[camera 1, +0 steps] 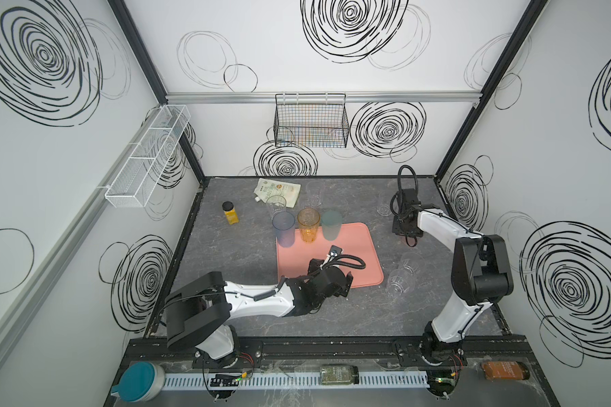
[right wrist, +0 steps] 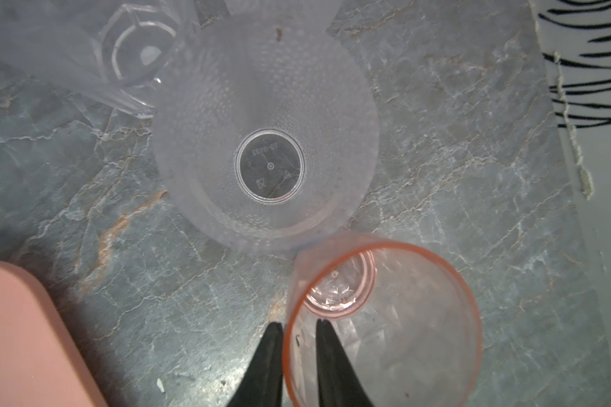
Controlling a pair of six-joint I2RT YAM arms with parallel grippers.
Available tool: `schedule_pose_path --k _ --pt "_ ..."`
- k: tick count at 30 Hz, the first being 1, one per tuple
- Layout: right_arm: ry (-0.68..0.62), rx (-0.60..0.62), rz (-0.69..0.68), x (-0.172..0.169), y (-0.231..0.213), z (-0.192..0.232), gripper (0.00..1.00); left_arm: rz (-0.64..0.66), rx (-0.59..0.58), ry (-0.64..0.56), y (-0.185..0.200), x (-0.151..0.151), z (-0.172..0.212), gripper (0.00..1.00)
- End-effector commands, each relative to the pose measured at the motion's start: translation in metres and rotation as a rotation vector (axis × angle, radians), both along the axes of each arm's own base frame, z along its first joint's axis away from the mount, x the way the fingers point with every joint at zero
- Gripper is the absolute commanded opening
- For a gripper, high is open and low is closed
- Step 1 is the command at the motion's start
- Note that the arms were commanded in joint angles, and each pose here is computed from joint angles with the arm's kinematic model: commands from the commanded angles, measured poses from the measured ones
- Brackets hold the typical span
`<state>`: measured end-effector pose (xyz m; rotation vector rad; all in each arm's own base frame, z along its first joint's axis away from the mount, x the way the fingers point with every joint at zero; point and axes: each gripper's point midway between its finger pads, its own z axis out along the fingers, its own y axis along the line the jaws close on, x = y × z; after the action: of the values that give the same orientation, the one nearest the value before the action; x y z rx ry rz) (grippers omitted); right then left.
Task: Place the glasses into the tray
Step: 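Lower the right gripper around the pink cup's rim and close it, then carry the pink cup with the right gripper onto the tray beside the teal cup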
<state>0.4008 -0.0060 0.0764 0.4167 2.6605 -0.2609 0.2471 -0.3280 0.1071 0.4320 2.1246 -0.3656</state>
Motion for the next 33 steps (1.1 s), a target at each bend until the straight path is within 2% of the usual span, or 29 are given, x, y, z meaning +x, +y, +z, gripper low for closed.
schedule_pose_path --k 1,5,9,11,14,20,24,29,33 --pt "-0.008 -0.024 0.008 -0.003 0.003 0.005 0.14 0.009 -0.028 -0.027 -0.004 0.005 0.012 0.99" --pt "-0.029 -0.029 0.02 -0.008 0.01 0.026 0.07 0.023 -0.017 -0.047 0.003 0.006 0.018 1.0" --pt "-0.082 -0.056 0.064 -0.013 0.028 0.064 0.04 0.044 -0.014 -0.08 0.017 0.01 0.033 1.0" --pt "-0.107 -0.093 0.098 -0.017 0.04 0.084 0.03 0.07 0.003 -0.107 0.031 0.016 0.043 1.0" --pt "-0.13 -0.085 0.155 -0.024 0.062 0.105 0.03 0.115 -0.007 -0.131 0.056 0.023 0.059 0.99" --pt "-0.192 0.108 0.402 -0.025 0.142 0.129 0.03 0.238 -0.07 -0.159 0.11 0.028 0.079 0.99" --pt "-0.199 0.183 0.468 -0.011 0.173 0.124 0.03 0.365 -0.114 -0.174 0.151 0.033 0.08 0.98" --pt "-0.084 0.171 0.46 0.002 0.186 0.092 0.03 0.427 -0.11 -0.169 0.182 0.035 0.074 0.96" --pt "-0.049 0.145 0.486 0.008 0.197 0.075 0.03 0.491 -0.106 -0.166 0.206 0.041 0.073 0.96"
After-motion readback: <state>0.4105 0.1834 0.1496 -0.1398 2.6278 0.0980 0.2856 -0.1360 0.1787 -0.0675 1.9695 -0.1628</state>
